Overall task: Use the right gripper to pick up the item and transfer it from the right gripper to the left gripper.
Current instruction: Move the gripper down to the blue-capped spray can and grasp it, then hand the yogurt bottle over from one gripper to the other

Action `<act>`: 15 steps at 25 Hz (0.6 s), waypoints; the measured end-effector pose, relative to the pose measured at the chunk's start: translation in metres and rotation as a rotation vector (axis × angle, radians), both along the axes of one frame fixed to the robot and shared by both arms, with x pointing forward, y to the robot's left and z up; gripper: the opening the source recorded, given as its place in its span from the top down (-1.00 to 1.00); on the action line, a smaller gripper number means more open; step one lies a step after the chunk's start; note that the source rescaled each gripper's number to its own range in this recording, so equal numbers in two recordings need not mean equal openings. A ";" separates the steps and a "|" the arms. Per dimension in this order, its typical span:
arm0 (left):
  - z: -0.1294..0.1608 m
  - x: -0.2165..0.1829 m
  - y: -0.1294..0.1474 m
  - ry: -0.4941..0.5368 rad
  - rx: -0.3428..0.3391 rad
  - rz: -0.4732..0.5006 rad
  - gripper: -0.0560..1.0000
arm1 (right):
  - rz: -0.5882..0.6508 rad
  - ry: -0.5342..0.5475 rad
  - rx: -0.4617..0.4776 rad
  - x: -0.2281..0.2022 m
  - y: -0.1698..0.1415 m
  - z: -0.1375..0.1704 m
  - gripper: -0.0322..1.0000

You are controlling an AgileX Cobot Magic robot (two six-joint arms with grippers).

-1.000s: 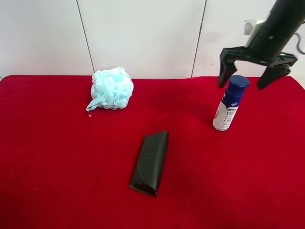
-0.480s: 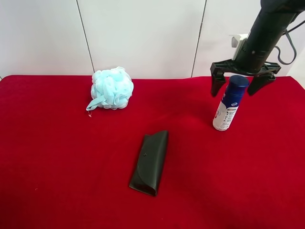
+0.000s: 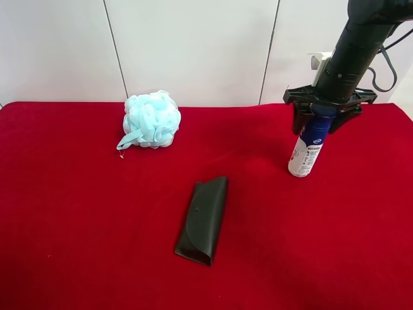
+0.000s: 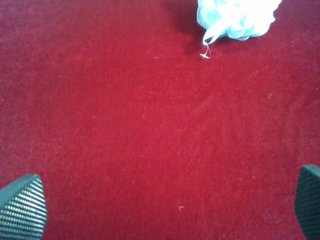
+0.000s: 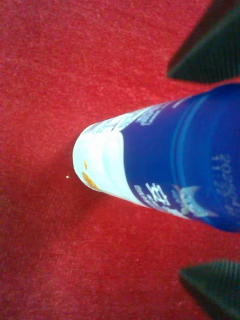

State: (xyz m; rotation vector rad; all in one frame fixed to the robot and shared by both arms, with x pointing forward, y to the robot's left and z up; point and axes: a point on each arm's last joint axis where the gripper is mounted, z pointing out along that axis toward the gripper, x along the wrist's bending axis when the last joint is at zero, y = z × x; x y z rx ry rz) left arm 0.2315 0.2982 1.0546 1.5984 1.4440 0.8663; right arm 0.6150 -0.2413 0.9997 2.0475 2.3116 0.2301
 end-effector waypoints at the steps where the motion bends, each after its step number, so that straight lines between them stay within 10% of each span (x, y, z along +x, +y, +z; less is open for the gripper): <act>1: 0.000 0.000 0.000 0.000 0.000 0.000 -1.00 | 0.001 0.000 -0.002 0.000 0.000 0.000 0.94; 15: 0.000 0.000 0.000 0.000 0.000 0.000 -1.00 | 0.003 -0.011 -0.007 -0.002 -0.001 0.005 0.93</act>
